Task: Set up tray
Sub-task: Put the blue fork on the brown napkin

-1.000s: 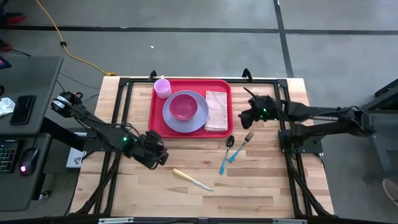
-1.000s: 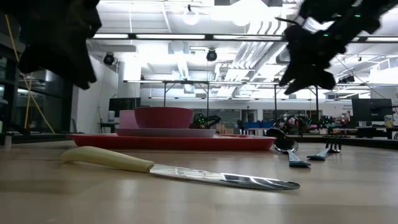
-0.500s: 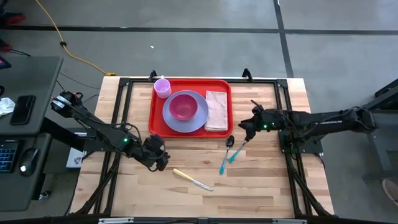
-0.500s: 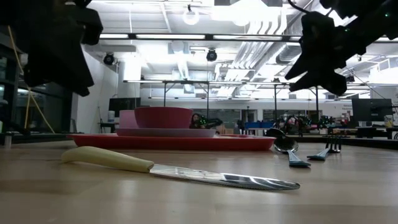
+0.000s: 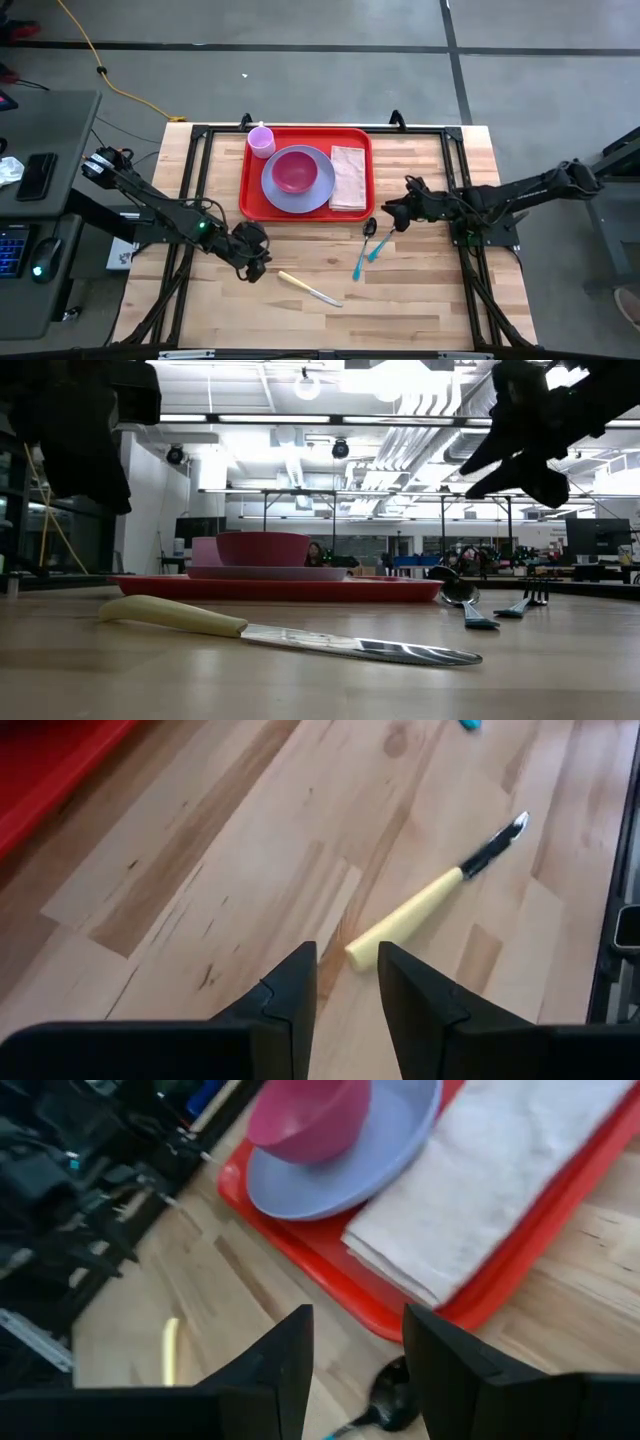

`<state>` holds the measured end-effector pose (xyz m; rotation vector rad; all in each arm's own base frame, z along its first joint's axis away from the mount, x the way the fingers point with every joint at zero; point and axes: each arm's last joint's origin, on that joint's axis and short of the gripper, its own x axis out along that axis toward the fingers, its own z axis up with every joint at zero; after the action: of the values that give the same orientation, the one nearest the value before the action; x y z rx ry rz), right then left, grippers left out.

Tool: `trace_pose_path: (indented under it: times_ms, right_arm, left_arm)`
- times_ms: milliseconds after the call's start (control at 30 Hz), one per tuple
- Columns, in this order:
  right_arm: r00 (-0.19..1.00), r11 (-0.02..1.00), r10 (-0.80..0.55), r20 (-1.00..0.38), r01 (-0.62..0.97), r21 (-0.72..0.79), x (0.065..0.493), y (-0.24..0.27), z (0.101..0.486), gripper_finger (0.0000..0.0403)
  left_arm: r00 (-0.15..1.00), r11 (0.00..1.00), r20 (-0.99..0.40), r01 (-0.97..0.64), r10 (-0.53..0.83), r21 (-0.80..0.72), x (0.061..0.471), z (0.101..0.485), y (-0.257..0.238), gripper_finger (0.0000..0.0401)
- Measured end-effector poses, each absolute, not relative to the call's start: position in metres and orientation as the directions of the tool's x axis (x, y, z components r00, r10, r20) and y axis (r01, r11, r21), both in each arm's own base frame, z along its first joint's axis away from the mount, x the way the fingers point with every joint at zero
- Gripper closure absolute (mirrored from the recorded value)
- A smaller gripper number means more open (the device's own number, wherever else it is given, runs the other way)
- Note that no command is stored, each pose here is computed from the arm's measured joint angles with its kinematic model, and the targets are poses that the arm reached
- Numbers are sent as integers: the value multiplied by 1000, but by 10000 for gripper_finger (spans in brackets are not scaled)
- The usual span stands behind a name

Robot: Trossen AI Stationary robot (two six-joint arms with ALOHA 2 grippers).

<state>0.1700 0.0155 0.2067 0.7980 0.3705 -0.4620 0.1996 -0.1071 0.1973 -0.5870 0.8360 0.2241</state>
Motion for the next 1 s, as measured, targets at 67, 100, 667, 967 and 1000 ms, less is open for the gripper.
trace_pose_path:
  times_ms: [67, 100, 667, 967, 1000]
  right_arm:
    - [846, 595, -251, -470, 517, 615, 170, 19, 208, 269]
    - [848, 587, -244, -470, 515, 625, 170, 21, 208, 269]
    - [837, 424, -93, -540, 524, 739, 177, 65, 187, 269]
    - [859, 388, -34, -512, 483, 785, 182, 80, 184, 269]
    - [861, 390, -32, -507, 478, 787, 183, 80, 185, 269]
  left_arm:
    - [660, 827, -750, -397, -44, -398, 200, 198, -107, 263]
    - [659, 832, -750, -388, -51, -397, 200, 198, -108, 263]
    - [620, 875, -780, -330, -84, -356, 197, 195, -108, 263]
    - [609, 889, -789, -314, -81, -333, 196, 194, -107, 263]
    - [603, 891, -794, -312, -83, -330, 196, 194, -107, 263]
